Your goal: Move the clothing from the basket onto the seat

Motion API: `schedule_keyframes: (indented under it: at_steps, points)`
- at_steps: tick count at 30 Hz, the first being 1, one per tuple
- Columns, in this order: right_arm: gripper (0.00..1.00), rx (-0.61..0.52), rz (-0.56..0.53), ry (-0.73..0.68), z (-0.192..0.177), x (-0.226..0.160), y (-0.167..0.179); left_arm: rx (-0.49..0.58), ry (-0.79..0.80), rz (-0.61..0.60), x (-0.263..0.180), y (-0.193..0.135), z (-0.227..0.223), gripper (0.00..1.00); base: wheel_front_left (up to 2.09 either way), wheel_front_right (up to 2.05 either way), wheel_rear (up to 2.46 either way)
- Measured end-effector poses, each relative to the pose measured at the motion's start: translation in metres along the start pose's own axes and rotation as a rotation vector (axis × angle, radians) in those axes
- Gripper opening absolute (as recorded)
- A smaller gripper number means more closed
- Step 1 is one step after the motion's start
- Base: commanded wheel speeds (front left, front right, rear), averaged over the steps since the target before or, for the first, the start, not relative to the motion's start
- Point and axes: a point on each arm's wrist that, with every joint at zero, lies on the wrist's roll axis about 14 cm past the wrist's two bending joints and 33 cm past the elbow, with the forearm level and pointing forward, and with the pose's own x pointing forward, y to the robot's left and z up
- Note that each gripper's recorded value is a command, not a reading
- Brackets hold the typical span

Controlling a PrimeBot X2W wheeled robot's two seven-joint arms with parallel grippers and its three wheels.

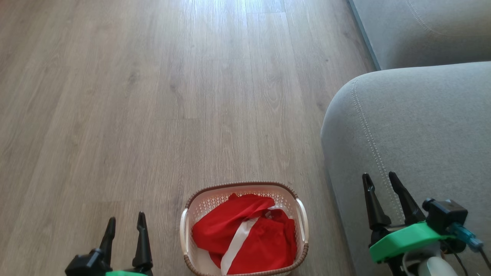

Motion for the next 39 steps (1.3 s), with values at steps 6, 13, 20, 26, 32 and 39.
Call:
schedule_keyframes:
  at_steps: [6,13,20,26,32,39]
  points:
    - [1.0,-0.071,0.009,0.01,-0.003,0.0,0.002,0.072,-0.02,-0.025,-0.001,-0.005,0.002,1.0,0.0,0.0,0.0]
    - [1.0,-0.153,0.017,0.018,-0.004,0.0,0.004,0.149,-0.044,-0.038,-0.002,-0.008,0.004,1.0,0.0,0.0,0.0]
    - [1.0,-0.24,0.024,0.026,-0.005,0.0,0.004,0.223,-0.05,-0.058,-0.006,-0.011,0.002,1.0,0.0,0.0,0.0]
    - [1.0,-0.241,0.021,0.028,-0.006,0.0,0.004,0.226,-0.049,-0.06,-0.006,-0.012,0.001,1.0,0.0,0.0,0.0]
    - [1.0,-0.24,0.02,0.03,-0.006,0.001,0.003,0.226,-0.047,-0.058,-0.006,-0.011,0.001,1.0,0.0,0.0,0.0]
    - [1.0,-0.24,0.02,0.032,-0.007,0.001,0.003,0.226,-0.045,-0.057,-0.006,-0.011,0.0,1.0,0.0,0.0,0.0]
